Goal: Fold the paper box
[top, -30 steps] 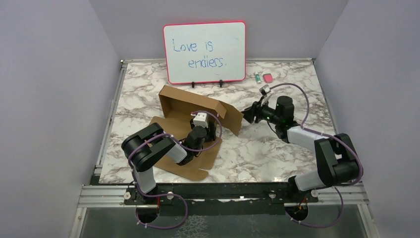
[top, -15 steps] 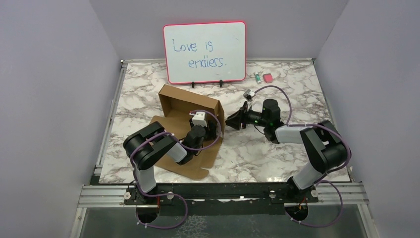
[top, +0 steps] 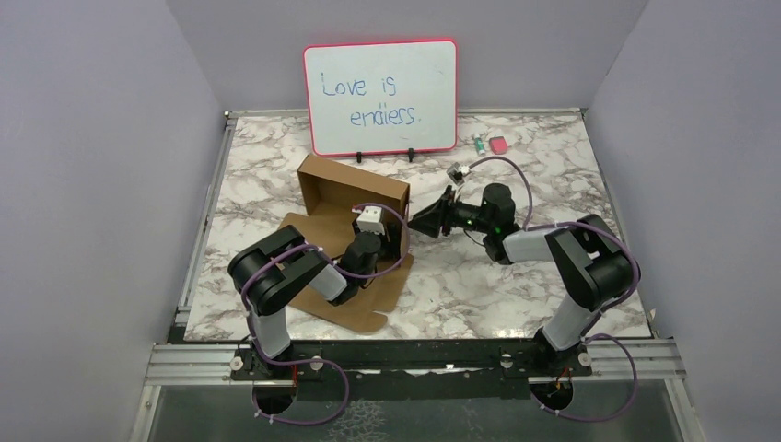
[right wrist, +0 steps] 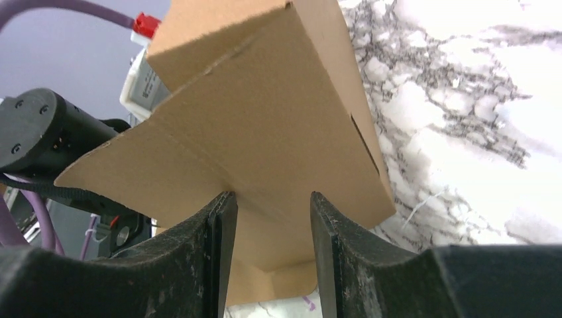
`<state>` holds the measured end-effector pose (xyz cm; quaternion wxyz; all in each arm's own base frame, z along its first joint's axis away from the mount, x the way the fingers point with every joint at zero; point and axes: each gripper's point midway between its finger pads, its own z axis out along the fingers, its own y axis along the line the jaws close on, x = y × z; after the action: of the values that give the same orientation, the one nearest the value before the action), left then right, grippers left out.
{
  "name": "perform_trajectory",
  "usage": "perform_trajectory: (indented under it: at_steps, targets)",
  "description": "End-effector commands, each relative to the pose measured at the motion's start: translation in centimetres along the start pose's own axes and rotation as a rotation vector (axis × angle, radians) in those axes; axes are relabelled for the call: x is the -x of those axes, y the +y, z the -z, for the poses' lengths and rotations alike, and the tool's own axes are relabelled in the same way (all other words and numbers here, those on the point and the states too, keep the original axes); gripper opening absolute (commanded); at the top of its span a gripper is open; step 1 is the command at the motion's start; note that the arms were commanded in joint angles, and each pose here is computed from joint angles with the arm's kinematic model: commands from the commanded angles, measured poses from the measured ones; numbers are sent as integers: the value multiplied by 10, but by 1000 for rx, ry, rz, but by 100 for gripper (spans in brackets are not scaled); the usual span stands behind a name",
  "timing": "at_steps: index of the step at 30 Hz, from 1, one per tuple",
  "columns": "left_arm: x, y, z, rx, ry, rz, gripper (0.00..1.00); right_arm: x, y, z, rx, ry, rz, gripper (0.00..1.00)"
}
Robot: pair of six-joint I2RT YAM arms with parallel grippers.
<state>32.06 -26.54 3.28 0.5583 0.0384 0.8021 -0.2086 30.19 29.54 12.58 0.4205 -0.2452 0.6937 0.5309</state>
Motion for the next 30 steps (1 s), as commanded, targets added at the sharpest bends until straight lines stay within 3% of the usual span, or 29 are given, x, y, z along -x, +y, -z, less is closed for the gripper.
perform_trajectory:
  at_steps: [1,8,20,30]
  targets:
    - [-4,-9,7,-56,36,15,65,23,7,-9,29,-48,49,50]
    - [18,-17,18,-93,-8,27,68,-8,3,-7,39,-9,70,51]
    - [38,-11,49,-87,-20,56,76,-14,1,-12,70,-7,107,52]
    - [21,53,74,118,45,85,70,-12,1,-18,100,-4,138,55]
